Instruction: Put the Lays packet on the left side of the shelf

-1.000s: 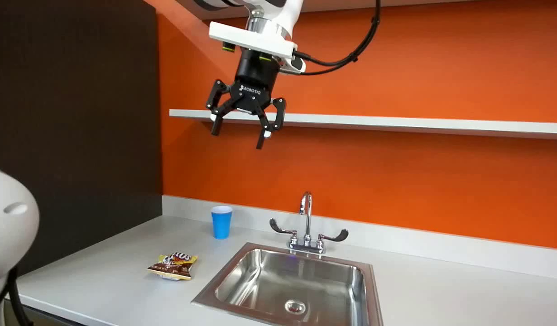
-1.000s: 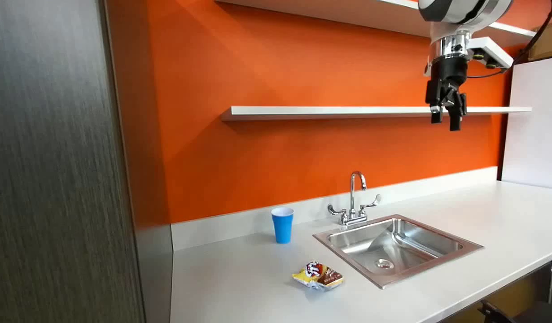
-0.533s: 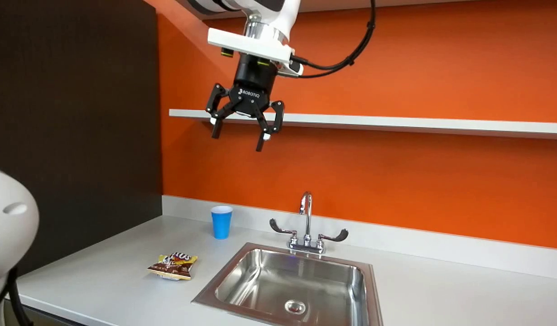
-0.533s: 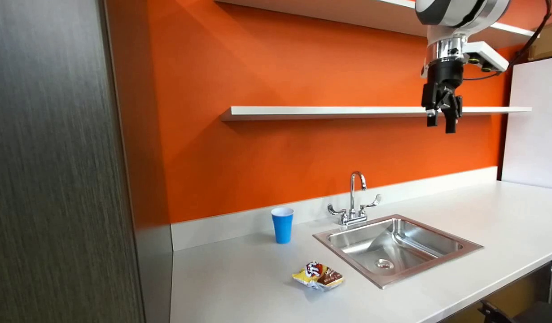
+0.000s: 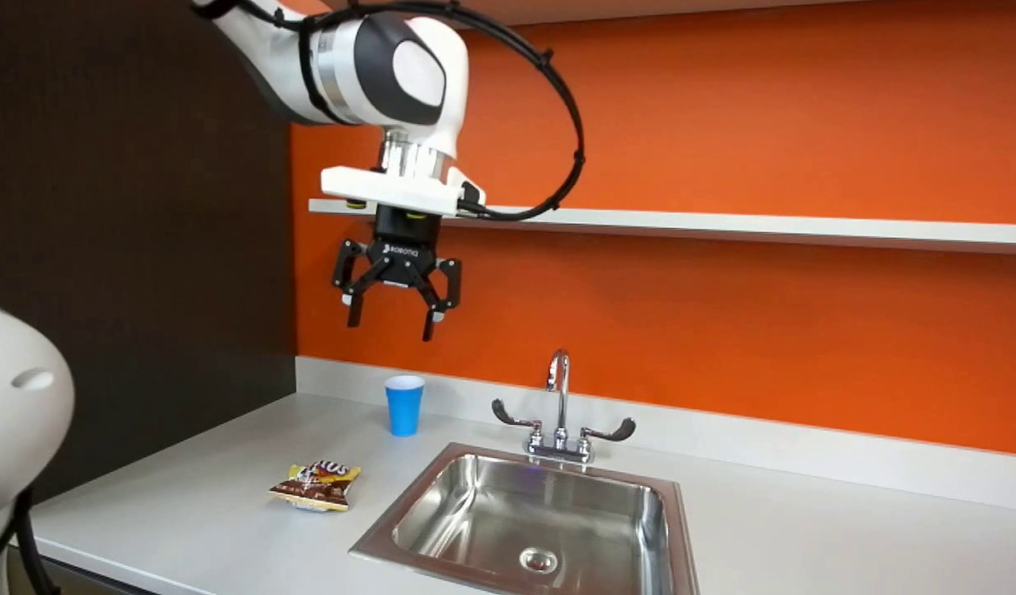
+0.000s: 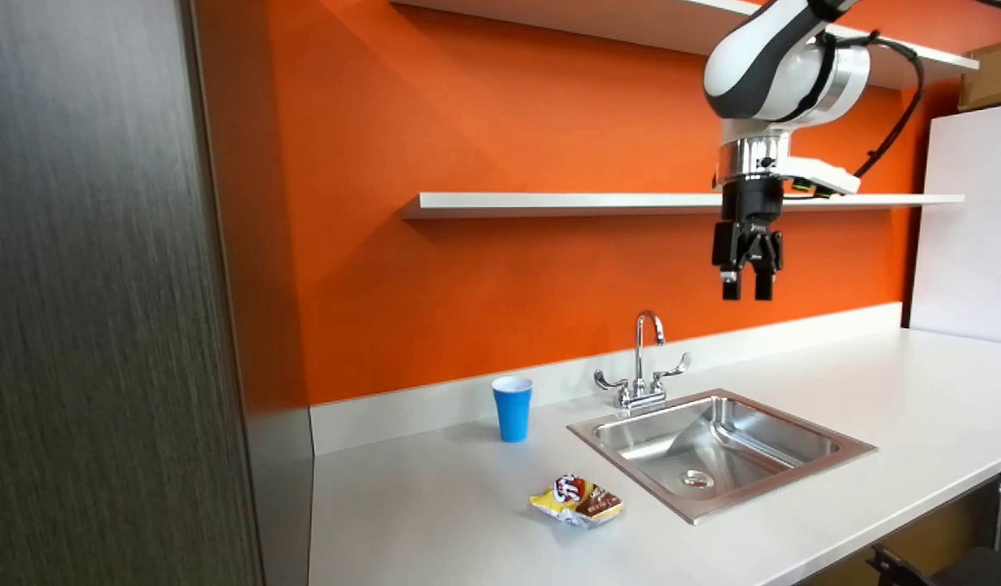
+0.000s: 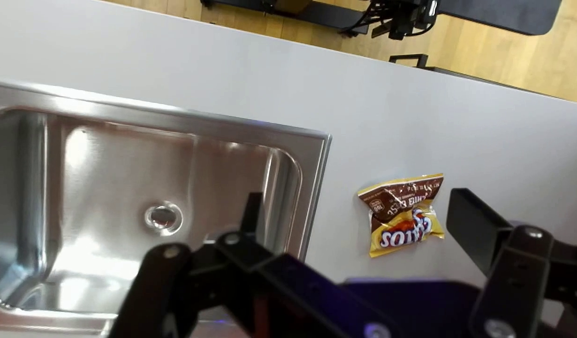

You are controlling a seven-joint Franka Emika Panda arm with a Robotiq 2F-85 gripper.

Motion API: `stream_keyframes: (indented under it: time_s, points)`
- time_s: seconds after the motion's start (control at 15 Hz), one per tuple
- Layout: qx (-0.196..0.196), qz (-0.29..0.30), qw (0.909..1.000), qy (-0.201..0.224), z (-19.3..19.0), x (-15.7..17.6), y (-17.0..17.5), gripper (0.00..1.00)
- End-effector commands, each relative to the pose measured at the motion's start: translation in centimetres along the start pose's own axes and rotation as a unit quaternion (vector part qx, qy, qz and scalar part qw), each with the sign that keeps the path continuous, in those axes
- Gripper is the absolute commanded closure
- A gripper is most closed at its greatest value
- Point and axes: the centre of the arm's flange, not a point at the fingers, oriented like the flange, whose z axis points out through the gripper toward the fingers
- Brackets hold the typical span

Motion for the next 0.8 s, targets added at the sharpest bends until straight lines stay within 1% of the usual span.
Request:
stream_keyframes:
  time_s: [0.0, 0.07, 0.27, 0.47, 0.73]
  points:
    - [-0.007, -0.011, 0.9999, -0.003, 4.7, 0.6, -3.9, 0.00]
    - [-0.006, -0.017, 0.9998, -0.009, 6.3, 0.8, -4.7, 0.00]
    - [0.001, -0.037, 0.9992, -0.017, 9.3, 1.4, -7.2, 0.00]
    - [0.014, -0.062, 0.9979, -0.017, 11.5, 2.4, -9.3, 0.00]
    - [0.015, -0.091, 0.9956, -0.012, 14.1, 4.0, -11.5, 0.00]
